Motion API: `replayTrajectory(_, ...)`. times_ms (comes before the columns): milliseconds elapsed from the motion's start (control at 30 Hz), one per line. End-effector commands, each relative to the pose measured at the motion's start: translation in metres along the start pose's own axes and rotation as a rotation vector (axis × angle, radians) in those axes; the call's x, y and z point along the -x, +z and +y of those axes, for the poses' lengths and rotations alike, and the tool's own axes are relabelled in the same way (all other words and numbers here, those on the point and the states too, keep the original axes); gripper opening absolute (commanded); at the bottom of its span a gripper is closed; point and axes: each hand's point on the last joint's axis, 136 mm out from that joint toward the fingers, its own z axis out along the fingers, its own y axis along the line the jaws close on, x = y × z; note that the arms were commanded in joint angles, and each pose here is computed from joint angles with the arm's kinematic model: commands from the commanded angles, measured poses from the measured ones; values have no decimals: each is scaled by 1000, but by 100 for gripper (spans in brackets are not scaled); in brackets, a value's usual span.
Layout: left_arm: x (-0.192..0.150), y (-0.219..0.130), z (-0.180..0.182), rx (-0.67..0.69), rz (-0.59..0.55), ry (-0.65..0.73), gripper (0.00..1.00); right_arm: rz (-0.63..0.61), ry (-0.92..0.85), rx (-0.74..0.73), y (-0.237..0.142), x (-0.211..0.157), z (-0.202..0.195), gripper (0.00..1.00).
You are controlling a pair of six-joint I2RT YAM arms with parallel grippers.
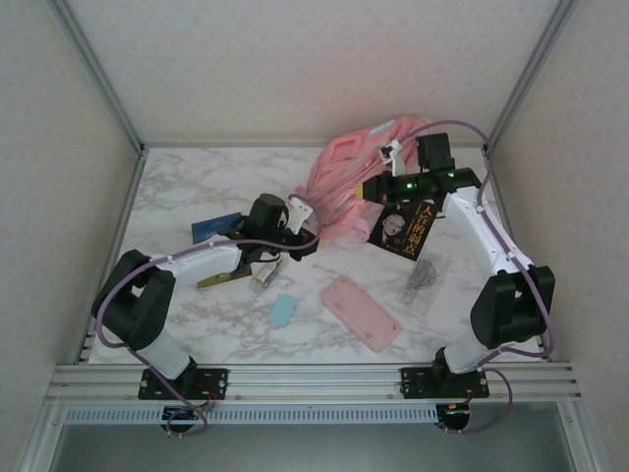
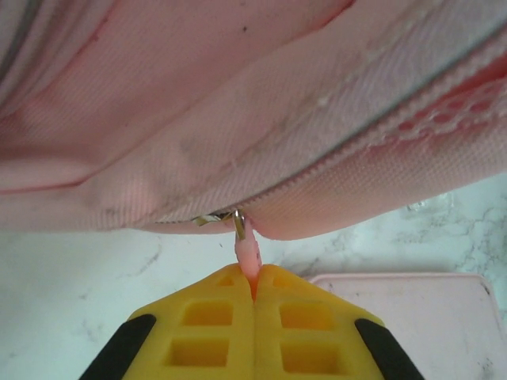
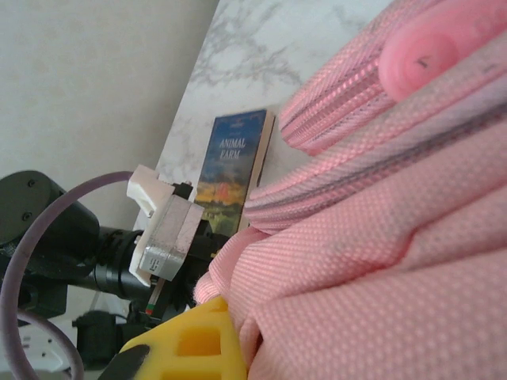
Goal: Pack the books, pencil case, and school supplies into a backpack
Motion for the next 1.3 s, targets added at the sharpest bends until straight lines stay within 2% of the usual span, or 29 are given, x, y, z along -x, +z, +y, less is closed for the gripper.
replayTrajectory(0,13,-7,-44,-115,-39,64,0,28,-85,78,-2,-6,24,0)
replayTrajectory(133,16,0,-44,-121,-38,65,0,7,-14,-17,-14,-17,-6,0)
replayTrajectory(300,24,18,-42,-124,-16,70,0,-81,162,-154,-42,-25,-63,0)
replayTrajectory(400,27,29,-42,-119,5,96,0,-91,254,-191,-51,-36,-87,0)
replayTrajectory(533,20,45,-10,-10,64,121,0,-90,321,-201,-54,-55,-102,0)
replayTrajectory(667,-6,44,15,-9,176,29,0,-117,403,-265,-64,-66,-125,0)
replayTrajectory(833,-38,32,24,32,255,-18,0,-133,436,-288,-67,-64,-139,0)
replayTrajectory(967,-50,26,36,79,258,-50,0,-127,447,-289,-63,-65,-145,0)
replayTrajectory(1267,-45,30,114,322,345,-181,0,-112,467,-313,-60,-72,-154,0)
